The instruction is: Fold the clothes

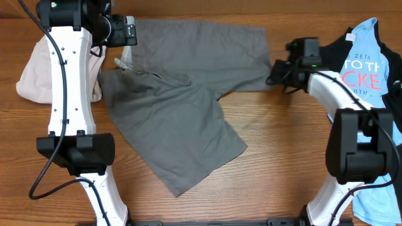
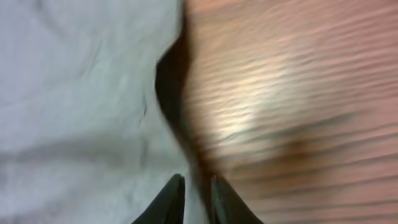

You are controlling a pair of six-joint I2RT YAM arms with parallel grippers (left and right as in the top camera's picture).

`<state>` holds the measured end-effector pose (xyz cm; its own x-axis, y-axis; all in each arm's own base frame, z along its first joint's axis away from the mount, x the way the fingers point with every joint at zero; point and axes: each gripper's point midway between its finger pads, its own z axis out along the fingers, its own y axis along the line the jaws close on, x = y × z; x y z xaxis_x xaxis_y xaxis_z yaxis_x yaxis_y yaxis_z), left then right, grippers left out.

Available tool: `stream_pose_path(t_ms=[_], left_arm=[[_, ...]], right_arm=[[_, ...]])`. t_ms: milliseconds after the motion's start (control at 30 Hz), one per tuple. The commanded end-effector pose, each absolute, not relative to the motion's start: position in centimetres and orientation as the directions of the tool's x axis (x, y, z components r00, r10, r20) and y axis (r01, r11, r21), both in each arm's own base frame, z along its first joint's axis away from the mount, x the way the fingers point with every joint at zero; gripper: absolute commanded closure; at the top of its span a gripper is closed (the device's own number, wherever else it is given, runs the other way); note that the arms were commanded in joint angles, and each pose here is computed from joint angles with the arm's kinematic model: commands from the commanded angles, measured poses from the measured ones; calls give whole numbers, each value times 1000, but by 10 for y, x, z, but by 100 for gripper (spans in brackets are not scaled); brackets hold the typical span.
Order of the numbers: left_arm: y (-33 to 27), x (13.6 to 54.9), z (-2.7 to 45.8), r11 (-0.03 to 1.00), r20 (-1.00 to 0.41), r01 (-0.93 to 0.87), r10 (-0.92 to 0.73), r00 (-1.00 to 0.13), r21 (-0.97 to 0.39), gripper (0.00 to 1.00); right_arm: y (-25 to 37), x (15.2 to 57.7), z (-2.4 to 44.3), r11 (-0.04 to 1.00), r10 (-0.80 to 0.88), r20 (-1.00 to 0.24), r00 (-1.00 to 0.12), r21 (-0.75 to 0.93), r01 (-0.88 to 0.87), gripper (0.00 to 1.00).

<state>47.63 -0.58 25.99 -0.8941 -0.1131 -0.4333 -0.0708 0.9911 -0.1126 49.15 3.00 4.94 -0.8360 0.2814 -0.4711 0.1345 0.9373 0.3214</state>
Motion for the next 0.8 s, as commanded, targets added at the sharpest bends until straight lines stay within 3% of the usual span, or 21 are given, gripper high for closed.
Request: stream_pose_path(t_ms=[0,167,200,233,300,333,567,767], left_arm=[[0,473,262,993,-433,-67,-102,-895,-95,3],[0,465,258,993,-400,-70,-102,-911,-93,3],[0,463,257,994,-393,-66,-96,-914,-90,3],[1,461,256,995,-385,-64,-90,-918,-80,4],[8,456,254,996,-367,-79,-88,-926,-39,4],[10,453,253,996,-358,-84,-88,-930,-27,4],[14,423,251,996,-262,-89,-87,-961,-5,7],[9,412,282,997,-336,-78,-83,-938,-27,8]], right_arm=[[21,501,37,945,262,-485,-835,305,119,80],[12,516,49,941,275,-509,-816,316,120,79],[14,517,54,936,277,-500,-821,332,113,75],[17,517,61,930,278,-485,-829,350,107,66],[23,512,80,918,278,-432,-858,383,104,29],[25,509,87,914,278,-412,-868,390,108,25],[44,466,176,909,254,-359,-898,406,94,18],[64,411,236,906,229,-366,-902,418,60,18]])
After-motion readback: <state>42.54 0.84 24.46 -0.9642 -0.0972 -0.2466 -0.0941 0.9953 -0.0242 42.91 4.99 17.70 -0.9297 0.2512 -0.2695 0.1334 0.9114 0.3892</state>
